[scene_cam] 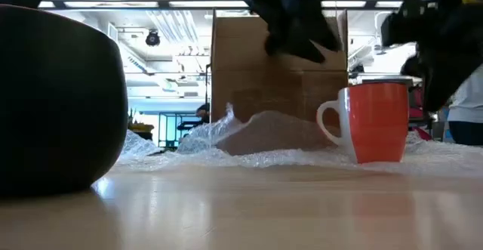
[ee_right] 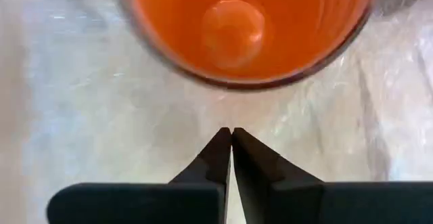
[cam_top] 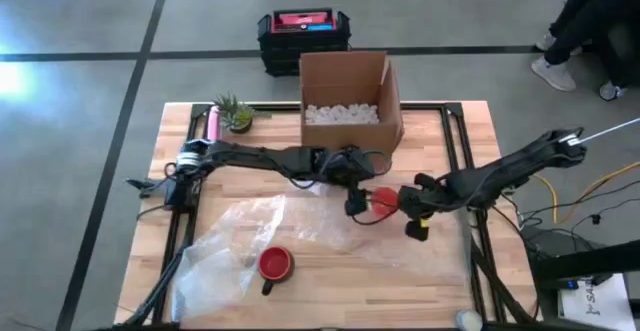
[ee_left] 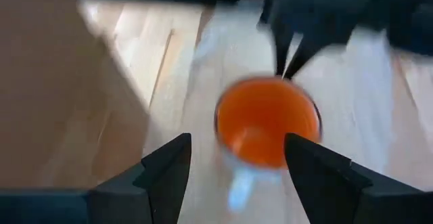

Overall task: Wrap mug
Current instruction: Wrap the orange mug with the right transparent bubble wrap

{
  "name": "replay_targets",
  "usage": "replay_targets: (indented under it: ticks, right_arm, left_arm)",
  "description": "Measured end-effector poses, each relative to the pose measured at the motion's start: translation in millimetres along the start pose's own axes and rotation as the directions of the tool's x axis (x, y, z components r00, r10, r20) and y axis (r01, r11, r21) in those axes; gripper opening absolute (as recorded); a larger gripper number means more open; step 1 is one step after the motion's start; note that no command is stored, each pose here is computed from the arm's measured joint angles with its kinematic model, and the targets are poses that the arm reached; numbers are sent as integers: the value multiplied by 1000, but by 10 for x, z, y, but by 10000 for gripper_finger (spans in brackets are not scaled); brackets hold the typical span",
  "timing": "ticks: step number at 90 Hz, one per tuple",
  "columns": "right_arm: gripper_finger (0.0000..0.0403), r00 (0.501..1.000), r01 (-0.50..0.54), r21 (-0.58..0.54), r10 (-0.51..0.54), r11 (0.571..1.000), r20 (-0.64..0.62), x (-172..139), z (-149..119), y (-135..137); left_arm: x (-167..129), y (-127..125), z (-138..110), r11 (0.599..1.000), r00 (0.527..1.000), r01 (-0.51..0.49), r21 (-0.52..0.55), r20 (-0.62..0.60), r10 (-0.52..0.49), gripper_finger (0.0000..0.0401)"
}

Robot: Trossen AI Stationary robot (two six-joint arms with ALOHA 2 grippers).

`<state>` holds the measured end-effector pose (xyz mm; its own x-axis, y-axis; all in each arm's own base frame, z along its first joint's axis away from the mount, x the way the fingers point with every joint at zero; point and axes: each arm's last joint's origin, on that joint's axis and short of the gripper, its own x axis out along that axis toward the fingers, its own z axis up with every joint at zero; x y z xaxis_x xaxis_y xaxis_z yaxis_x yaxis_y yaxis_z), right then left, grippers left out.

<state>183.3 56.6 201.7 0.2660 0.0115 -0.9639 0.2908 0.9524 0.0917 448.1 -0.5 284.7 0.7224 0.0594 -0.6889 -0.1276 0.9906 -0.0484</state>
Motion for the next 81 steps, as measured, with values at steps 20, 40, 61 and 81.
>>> replay_targets:
  ticks: [20, 40, 61, 81]
  right_arm:
    - [2, 998, -19, 103, 25, 994, -53, -116, -78, -10]
    - [18, 997, 43, 176, -30, 983, -78, -57, -107, -36]
    - [99, 997, 65, 218, -53, 974, -60, -50, -100, -41]
    - [170, 993, 114, 229, -114, 967, -14, -51, -86, -58]
  left_arm:
    - [-124, -86, -516, 999, 922, -49, -15, -385, 40, 206]
    - [148, -57, -978, 996, 894, -80, -40, -445, 54, 184]
    - [116, -10, -1169, 987, 859, -157, -35, -498, 118, 160]
    - [-328, 25, -1065, 973, 867, -224, -53, -466, 175, 140]
